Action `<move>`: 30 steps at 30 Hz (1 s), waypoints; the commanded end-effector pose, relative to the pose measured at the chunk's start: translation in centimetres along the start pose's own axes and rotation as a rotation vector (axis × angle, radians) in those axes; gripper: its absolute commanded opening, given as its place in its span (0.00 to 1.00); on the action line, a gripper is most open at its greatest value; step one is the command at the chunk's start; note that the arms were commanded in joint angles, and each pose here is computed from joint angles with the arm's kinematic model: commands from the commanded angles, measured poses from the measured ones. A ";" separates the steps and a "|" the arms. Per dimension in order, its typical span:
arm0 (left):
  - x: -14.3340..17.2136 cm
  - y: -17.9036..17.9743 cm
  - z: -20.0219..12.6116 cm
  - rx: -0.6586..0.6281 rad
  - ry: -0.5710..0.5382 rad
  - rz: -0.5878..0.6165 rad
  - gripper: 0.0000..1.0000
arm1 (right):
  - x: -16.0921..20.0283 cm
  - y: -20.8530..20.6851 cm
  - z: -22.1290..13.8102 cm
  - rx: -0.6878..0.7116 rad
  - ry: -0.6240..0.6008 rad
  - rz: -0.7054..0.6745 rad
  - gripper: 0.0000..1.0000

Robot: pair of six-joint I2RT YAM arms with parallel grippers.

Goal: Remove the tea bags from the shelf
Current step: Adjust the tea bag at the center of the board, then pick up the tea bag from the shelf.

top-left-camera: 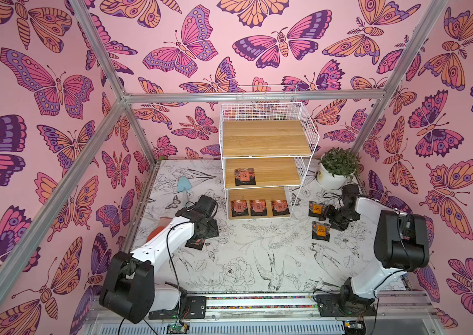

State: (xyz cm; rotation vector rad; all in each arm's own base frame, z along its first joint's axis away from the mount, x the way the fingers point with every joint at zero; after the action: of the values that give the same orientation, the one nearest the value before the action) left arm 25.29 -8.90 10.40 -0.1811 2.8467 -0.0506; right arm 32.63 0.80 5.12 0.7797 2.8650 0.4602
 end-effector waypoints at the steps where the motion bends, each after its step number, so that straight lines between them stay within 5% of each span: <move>1: -0.2 -0.4 0.0 0.007 0.002 -0.001 0.72 | 0.6 0.7 0.9 -0.034 0.053 -0.025 0.65; 9: -0.2 -0.3 -0.2 0.009 -0.006 -0.001 0.72 | 0.1 0.7 -0.1 -0.004 0.016 -0.034 0.64; 15: -0.6 -0.6 -0.7 0.023 -0.018 -0.001 0.72 | 1.1 1.6 -6.6 0.107 -0.196 -0.136 0.64; 24: -0.4 -0.5 -1.7 0.050 -0.052 -0.013 0.73 | 9.5 6.6 -13.8 0.004 -0.434 -0.342 0.63; 30: -0.3 -0.6 -1.5 0.065 -0.054 -0.014 0.73 | 15.1 13.0 -16.8 -0.130 -0.536 -0.604 0.63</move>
State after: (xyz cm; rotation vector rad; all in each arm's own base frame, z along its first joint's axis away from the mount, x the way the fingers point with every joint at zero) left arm 25.47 -9.25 12.18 -0.1824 2.7865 -0.1186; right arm 22.39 13.70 22.61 0.0080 2.4314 0.3427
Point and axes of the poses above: each gripper's point midway between its finger pads, its own z axis out along the fingers, its own y axis along the line the jaws close on, x = y × z, the point moved 3 cm from there along -z, back along the fingers, and after that the axes turned 5 degrees about z, right-handed, at the moved point
